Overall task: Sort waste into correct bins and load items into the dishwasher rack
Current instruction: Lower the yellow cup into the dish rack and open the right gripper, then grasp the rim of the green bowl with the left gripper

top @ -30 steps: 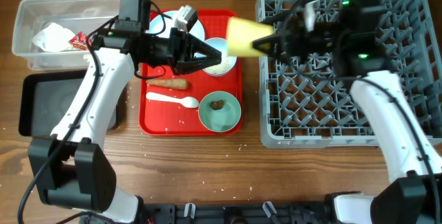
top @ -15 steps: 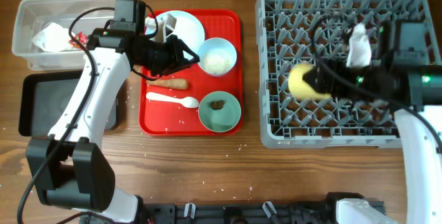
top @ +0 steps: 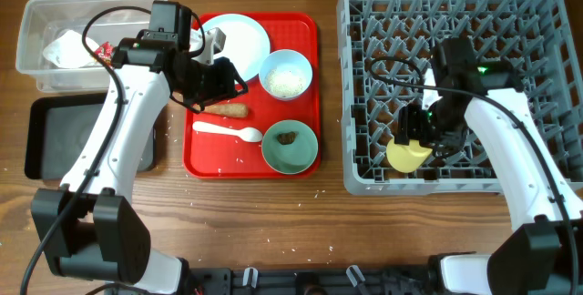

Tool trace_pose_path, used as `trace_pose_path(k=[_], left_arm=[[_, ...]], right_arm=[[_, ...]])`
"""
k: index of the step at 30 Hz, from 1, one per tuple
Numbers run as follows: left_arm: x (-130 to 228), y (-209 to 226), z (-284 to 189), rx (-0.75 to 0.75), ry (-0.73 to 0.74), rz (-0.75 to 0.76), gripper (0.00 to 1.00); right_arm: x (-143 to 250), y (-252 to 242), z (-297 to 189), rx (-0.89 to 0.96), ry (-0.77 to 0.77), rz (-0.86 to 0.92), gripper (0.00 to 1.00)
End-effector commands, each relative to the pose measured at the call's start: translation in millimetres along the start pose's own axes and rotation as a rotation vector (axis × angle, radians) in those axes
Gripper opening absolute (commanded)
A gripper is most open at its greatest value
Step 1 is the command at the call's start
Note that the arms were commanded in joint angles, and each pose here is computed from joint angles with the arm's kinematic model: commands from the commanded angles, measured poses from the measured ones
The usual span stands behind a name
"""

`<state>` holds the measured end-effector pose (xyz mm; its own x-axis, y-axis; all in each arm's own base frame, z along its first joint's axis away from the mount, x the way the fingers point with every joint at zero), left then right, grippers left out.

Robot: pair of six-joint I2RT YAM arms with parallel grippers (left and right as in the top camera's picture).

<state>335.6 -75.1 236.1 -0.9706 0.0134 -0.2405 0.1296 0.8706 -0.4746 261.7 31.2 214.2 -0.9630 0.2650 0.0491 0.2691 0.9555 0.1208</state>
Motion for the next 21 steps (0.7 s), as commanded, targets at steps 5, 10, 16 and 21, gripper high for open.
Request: trace_pose_path(k=[5,10,16,21], left_arm=[[-2,-6,-11,-0.029,-0.037,0.051,0.37],[15,-59,21,-0.108,0.034,0.233,0.37],[56,-121,83,-0.219,0.147,0.369,0.38],[68,-121,143,-0.323,0.219,0.364,0.35]], right_arm=[[-4,5,-6,-0.028,-0.015,-0.036,0.97],[-10,17,-83,-0.114,-0.268,-0.074,1.00],[-18,-5,-106,-0.055,-0.377,0.006,1.00],[-17,-5,-106,-0.053,-0.371,0.006,0.99]])
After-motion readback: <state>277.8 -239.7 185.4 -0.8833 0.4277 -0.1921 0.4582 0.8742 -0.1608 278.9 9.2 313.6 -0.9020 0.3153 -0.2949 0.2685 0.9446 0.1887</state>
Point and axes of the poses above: each gripper's point midway between its finger pads, its own z axis out along the fingers, its own y axis along the line the jaws close on, x = y × z, the point moved 10 cm from there along -z, back along the fingers, and after that the axes turned 8 degrees about z, right-handed, at the moved point
